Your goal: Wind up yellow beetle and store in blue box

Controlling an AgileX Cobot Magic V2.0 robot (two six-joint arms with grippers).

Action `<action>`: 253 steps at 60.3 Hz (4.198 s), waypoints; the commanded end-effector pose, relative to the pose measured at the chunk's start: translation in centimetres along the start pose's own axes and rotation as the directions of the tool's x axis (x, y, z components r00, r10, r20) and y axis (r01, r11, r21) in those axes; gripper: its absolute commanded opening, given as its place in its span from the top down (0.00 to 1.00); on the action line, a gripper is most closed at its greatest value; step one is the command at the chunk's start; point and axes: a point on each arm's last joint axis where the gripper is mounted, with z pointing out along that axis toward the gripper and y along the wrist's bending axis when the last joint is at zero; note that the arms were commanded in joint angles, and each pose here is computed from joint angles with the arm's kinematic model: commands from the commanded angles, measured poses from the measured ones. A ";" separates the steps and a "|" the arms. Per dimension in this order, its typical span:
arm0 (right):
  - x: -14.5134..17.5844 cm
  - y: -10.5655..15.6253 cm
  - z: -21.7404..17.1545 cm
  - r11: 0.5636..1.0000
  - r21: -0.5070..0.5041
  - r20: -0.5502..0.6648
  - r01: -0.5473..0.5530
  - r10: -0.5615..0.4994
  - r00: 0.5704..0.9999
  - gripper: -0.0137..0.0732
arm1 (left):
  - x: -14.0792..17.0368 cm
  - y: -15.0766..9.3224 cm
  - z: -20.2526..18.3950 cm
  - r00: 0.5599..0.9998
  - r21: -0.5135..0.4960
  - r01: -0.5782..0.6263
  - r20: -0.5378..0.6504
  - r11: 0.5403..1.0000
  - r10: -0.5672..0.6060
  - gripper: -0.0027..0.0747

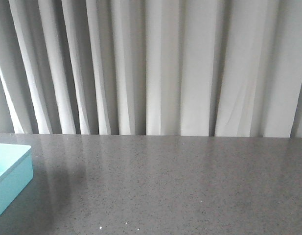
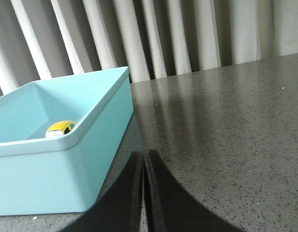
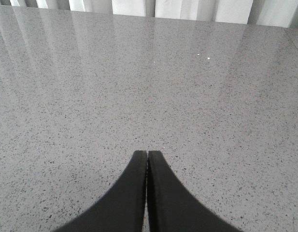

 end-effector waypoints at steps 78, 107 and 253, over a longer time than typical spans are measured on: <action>-1.3 -0.1 -0.3 1.000 0.009 0.083 0.003 -0.004 0.997 0.85 | -0.7 0.9 -0.2 0.939 -0.073 0.341 0.076 0.937 -0.335 0.97; -1.0 -0.6 -0.1 0.995 0.072 0.075 0.064 -0.069 0.995 0.85 | -0.7 0.9 -0.2 0.939 -0.073 0.341 0.076 0.937 -0.335 0.97; 12.7 0.0 6.1 0.994 0.017 0.385 -0.106 0.092 0.918 0.85 | -0.7 0.9 -0.2 0.939 -0.073 0.341 0.075 0.937 -0.335 0.97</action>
